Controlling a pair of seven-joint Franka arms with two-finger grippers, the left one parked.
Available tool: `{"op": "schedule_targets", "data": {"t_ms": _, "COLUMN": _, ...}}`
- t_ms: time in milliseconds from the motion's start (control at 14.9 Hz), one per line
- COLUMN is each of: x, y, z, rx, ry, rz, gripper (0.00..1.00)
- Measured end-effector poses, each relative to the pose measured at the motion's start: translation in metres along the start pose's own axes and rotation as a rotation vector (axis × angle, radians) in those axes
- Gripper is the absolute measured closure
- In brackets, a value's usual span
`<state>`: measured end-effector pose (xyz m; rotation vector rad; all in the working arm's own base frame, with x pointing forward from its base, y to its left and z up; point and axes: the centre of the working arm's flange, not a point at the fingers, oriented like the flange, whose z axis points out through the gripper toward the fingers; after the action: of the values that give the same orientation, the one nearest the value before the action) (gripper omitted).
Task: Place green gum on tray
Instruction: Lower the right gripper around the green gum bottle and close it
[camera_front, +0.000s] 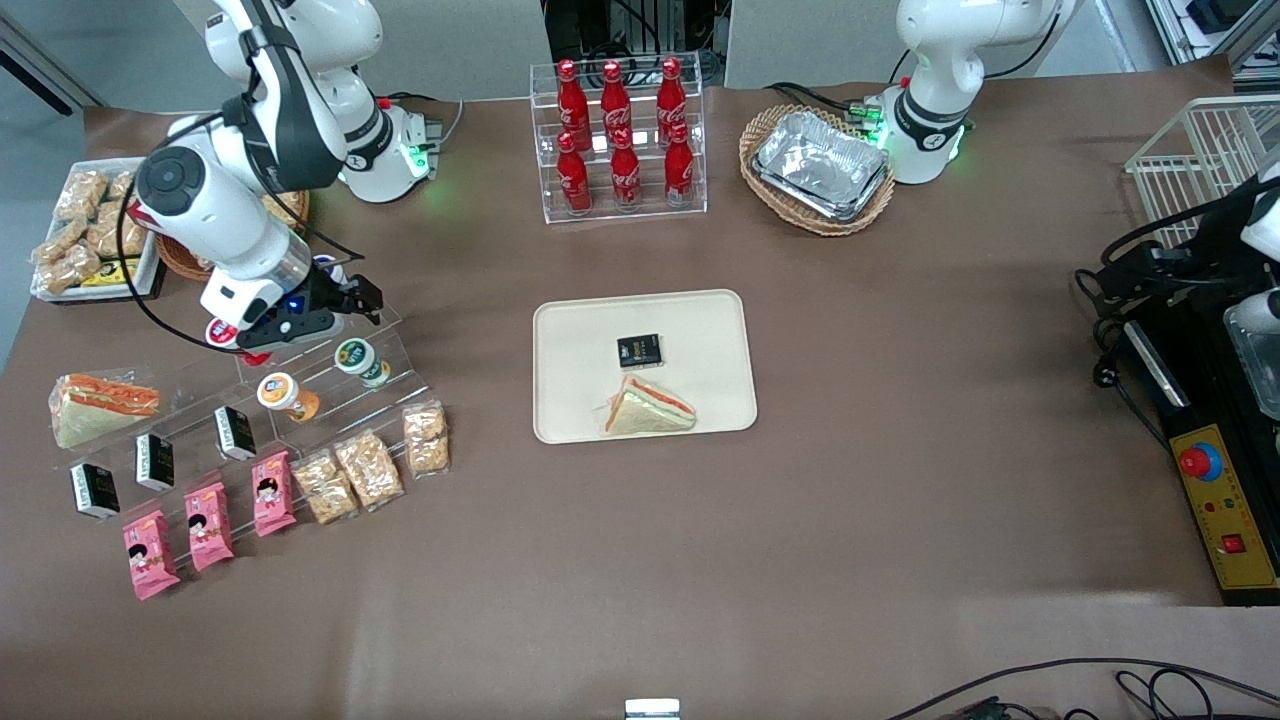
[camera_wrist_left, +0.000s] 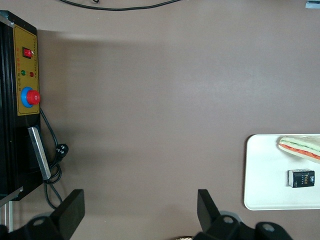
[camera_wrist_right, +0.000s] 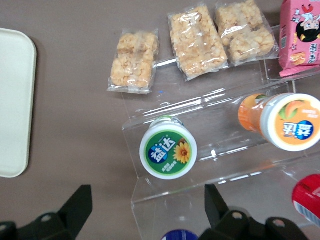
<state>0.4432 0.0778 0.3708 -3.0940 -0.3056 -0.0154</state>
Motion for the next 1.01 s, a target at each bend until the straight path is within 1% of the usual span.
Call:
{"op": "schedule_targets", "data": {"t_ms": 135, "x": 0.0, "y": 0.0, "z": 0.01, "rx": -0.001, "ry": 0.002, "rz": -0.001, "gripper": 0.0}}
{"op": "schedule_targets", "data": {"t_ms": 337, "x": 0.001, "y": 0.0, "z": 0.024, "rx": -0.005, "ry": 0.025, "rz": 0.0, "gripper": 0.0}}
{"op": "schedule_targets", "data": {"t_ms": 538, "x": 0.005, "y": 0.001, "z": 0.037, "rx": -0.007, "ry": 0.035, "rz": 0.0, "gripper": 0.0}}
{"op": "schedule_targets", "data": {"t_ms": 673, "x": 0.007, "y": 0.001, "z": 0.045, "rx": -0.008, "ry": 0.034, "rz": 0.001, "gripper": 0.0}}
{"op": "schedule_targets", "data": {"t_ms": 942, "x": 0.008, "y": 0.002, "z": 0.052, "rx": -0.011, "ry": 0.03, "rz": -0.001, "gripper": 0.03}}
{"op": "schedule_targets", "data": {"t_ms": 1010, "x": 0.008, "y": 0.002, "z": 0.053, "rx": -0.015, "ry": 0.03, "rz": -0.005, "gripper": 0.07}}
